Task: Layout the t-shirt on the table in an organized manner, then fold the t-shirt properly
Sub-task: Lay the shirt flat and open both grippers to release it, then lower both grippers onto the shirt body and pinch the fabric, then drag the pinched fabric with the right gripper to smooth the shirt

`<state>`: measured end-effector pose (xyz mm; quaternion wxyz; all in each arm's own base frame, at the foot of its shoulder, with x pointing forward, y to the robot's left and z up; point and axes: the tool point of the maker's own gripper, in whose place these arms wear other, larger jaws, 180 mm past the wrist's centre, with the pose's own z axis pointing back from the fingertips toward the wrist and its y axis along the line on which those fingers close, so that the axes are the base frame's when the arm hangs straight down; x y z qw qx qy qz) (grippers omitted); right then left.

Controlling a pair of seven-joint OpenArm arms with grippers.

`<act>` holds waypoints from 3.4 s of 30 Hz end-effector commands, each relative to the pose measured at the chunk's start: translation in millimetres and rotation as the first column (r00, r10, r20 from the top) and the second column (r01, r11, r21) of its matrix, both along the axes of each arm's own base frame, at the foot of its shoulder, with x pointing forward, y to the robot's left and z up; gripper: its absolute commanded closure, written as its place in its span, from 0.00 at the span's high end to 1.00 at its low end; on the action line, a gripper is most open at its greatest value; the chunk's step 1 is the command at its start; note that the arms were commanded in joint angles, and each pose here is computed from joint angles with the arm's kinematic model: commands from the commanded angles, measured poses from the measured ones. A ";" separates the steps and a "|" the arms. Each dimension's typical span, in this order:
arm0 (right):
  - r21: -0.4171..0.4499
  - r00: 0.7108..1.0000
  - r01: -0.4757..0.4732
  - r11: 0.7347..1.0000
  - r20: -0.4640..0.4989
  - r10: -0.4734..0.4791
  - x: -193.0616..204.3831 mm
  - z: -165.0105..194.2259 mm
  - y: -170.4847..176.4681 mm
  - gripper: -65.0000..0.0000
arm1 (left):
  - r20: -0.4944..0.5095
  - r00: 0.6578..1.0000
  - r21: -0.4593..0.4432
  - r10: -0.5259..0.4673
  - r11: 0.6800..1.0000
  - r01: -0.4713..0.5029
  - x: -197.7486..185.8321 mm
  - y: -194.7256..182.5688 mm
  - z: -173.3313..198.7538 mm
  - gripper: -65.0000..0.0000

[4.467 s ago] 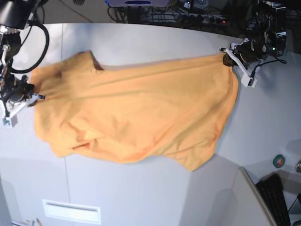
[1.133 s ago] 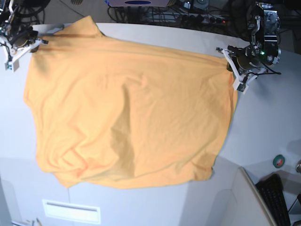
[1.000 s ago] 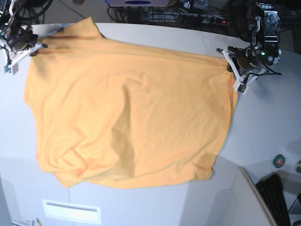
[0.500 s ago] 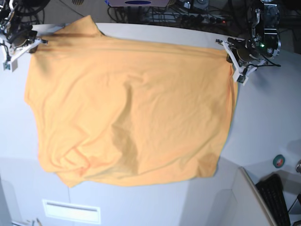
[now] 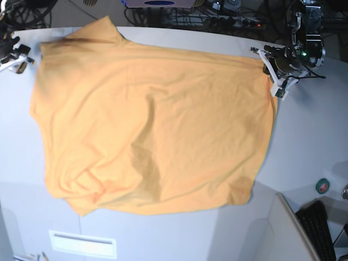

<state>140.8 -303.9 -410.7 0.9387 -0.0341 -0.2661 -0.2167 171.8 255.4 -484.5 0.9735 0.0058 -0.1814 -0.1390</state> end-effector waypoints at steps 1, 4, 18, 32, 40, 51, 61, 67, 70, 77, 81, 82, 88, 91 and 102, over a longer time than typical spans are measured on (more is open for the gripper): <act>-0.039 0.997 -0.011 0.999 0.079 0.014 20.8 15.7 -7.8 0.36 | 0.009 1.000 0.023 0.000 1.000 0.000 3.1 7.7 5.0 0.00; -0.058 0.988 -0.008 0.998 0.153 0.017 47.1 28.2 -14.2 0.32 | 0.013 1.000 0.028 0.013 1.000 -0.014 3.6 12.5 6.6 0.00; 0.117 0.968 -0.230 0.966 0.127 0.215 146.6 -21.6 54.9 0.00 | 0.161 0.947 0.060 0.279 0.955 -0.292 5.3 83.8 46.4 0.85; 0.148 0.960 -0.271 0.951 0.108 0.257 229.0 -60.6 54.3 0.00 | 0.274 0.937 -0.147 0.215 0.973 -0.181 155.7 4.1 54.1 0.00; 0.128 0.989 -0.149 0.981 0.024 0.147 208.2 -90.7 22.1 0.00 | 0.247 0.928 -0.074 0.280 0.960 -0.270 173.5 18.9 12.7 0.00; -0.030 0.999 0.036 0.999 0.036 -0.035 163.8 -79.8 4.0 0.00 | 0.277 0.936 -0.008 0.218 0.974 -0.225 146.9 20.4 18.4 0.00; -0.017 0.980 -0.049 0.999 0.194 0.052 204.4 -3.8 38.7 0.00 | 0.388 0.903 -0.004 0.182 0.981 -0.196 170.6 15.3 56.4 0.00; 0.066 0.986 -0.114 0.991 0.129 0.105 256.6 -23.7 35.5 0.00 | 0.339 0.923 -0.025 0.181 0.983 -0.184 175.8 -11.4 36.4 0.00; 0.107 0.989 -0.122 0.987 0.098 0.112 259.3 -43.9 38.5 0.00 | 0.309 0.935 -0.011 0.173 0.984 -0.179 167.4 -14.9 25.1 0.00; 0.143 0.992 -0.127 0.982 -0.004 0.129 213.7 -83.8 48.6 0.00 | 0.264 0.948 0.026 0.179 0.981 -0.192 157.2 7.1 13.1 0.00; 0.154 0.983 -0.172 0.973 -0.038 0.180 175.3 -92.8 69.4 0.00 | 0.246 0.951 0.054 0.185 0.977 -0.204 151.3 26.9 10.2 0.00; 0.158 0.979 -0.190 0.969 -0.037 0.198 166.7 -90.5 77.0 0.00 | 0.241 0.953 0.059 0.186 0.977 -0.206 149.8 30.0 9.4 0.00; 0.136 0.908 -0.413 0.900 -0.009 0.418 139.8 -65.3 143.4 0.00 | 0.267 0.946 0.068 0.183 0.976 -0.208 158.4 35.8 19.9 0.00; 0.099 0.883 -0.470 0.877 0.065 0.465 151.1 -34.3 158.4 0.00 | 0.311 0.935 0.069 0.168 0.978 -0.198 168.0 32.1 34.3 0.00; 0.044 0.934 -0.300 0.953 0.217 0.284 276.6 33.1 84.3 0.10 | 0.333 0.929 -0.025 0.164 0.986 -0.165 144.0 -29.6 46.2 0.00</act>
